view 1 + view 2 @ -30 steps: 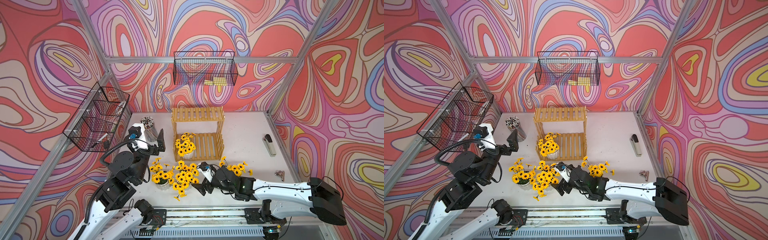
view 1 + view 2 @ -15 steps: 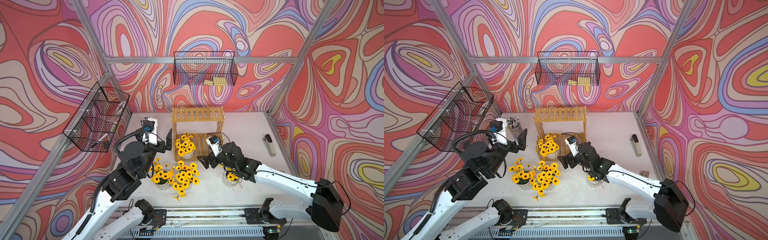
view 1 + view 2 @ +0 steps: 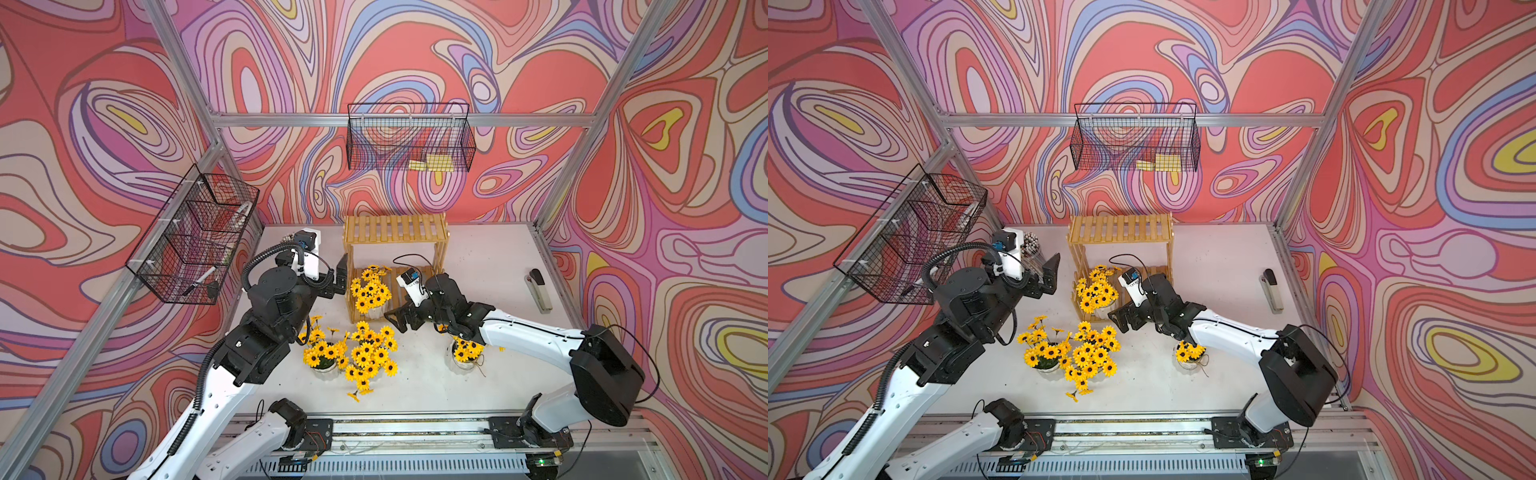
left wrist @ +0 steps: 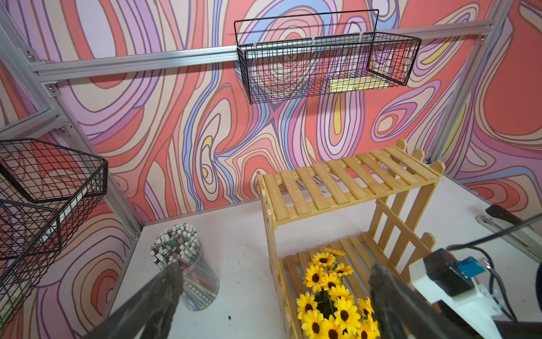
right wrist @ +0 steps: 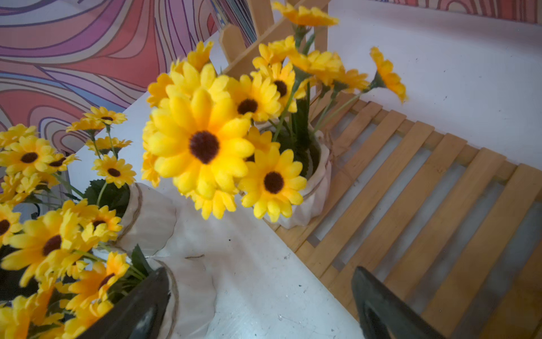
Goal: Take the sunflower pots off the shelves
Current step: Pick up the sunflower pot from the shelf.
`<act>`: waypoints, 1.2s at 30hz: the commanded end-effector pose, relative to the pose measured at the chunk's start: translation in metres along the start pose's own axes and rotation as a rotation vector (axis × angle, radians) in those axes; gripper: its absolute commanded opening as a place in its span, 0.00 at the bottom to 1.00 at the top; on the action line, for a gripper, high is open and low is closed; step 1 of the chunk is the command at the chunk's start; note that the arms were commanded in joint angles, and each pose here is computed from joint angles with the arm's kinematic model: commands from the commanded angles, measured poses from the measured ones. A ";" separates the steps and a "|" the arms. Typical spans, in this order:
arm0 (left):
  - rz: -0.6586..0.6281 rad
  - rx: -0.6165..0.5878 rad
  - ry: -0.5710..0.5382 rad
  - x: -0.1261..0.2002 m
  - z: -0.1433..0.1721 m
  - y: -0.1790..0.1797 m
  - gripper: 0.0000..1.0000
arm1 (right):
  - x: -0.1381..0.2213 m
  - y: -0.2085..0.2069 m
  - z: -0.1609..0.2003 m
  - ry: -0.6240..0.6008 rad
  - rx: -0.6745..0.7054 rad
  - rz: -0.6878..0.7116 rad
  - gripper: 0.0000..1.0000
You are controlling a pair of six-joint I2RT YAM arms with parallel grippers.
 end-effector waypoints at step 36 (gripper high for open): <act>-0.063 0.045 -0.060 -0.010 -0.005 0.018 1.00 | -0.094 -0.031 -0.007 -0.174 0.063 -0.080 0.98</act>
Point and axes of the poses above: each gripper's point midway between its finger pads, its own x axis back along the fingers, its own y axis along the line the jaws close on, z = x × y, the point moved 4 cm from there along x, back along the fingers, and after that the axes turned 5 degrees about x, right-handed, at the moved point
